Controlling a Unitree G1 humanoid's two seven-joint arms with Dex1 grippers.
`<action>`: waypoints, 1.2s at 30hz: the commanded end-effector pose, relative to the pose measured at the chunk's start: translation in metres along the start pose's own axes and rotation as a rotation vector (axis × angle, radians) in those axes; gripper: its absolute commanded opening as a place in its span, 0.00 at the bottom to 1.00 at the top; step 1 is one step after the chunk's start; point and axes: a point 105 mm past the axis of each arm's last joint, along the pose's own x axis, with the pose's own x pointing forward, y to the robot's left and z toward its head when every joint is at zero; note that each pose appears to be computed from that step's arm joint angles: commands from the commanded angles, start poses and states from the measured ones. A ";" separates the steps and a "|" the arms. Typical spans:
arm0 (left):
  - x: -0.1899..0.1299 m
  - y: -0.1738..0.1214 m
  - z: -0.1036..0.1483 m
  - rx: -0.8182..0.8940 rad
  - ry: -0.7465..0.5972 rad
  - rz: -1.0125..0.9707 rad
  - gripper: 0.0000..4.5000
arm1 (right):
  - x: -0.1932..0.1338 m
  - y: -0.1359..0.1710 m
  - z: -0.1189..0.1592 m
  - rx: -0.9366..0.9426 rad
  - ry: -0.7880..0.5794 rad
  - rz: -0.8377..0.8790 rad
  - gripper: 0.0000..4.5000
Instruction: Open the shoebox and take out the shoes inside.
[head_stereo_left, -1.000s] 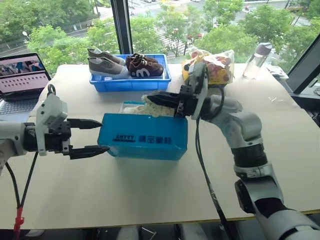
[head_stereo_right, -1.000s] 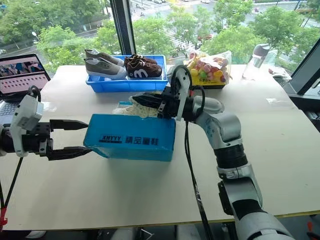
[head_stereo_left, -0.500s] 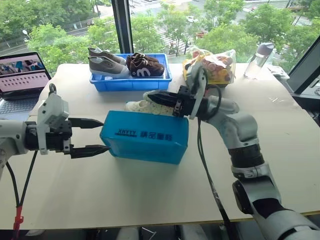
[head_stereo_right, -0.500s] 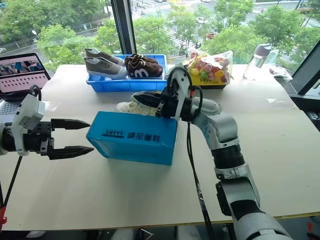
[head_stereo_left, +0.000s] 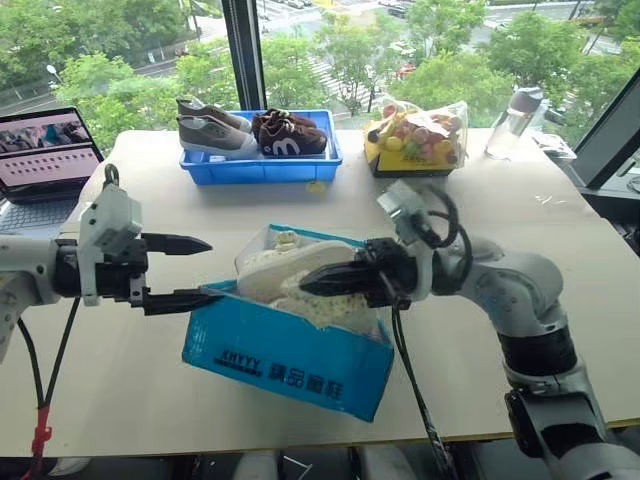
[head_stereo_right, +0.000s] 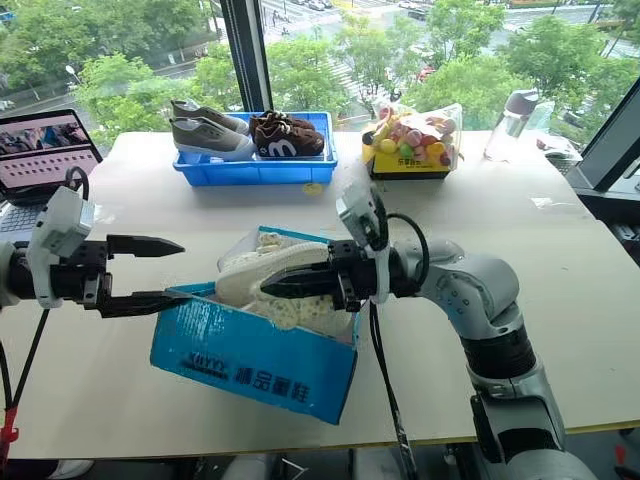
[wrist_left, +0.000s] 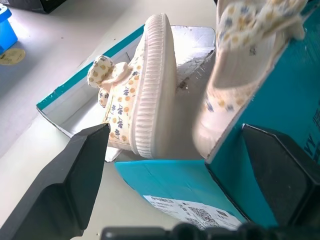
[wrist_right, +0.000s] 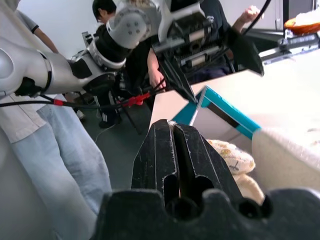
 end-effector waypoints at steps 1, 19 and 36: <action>-0.003 0.002 0.007 0.040 -0.008 0.011 1.00 | 0.004 0.005 -0.015 -0.007 0.067 0.020 0.01; 0.000 0.003 0.006 0.043 -0.003 0.005 1.00 | -0.003 -0.026 -0.050 -0.069 0.244 -0.127 0.01; 0.001 0.004 0.007 0.044 -0.008 -0.002 1.00 | -0.023 -0.049 -0.014 -0.179 0.160 -0.306 0.99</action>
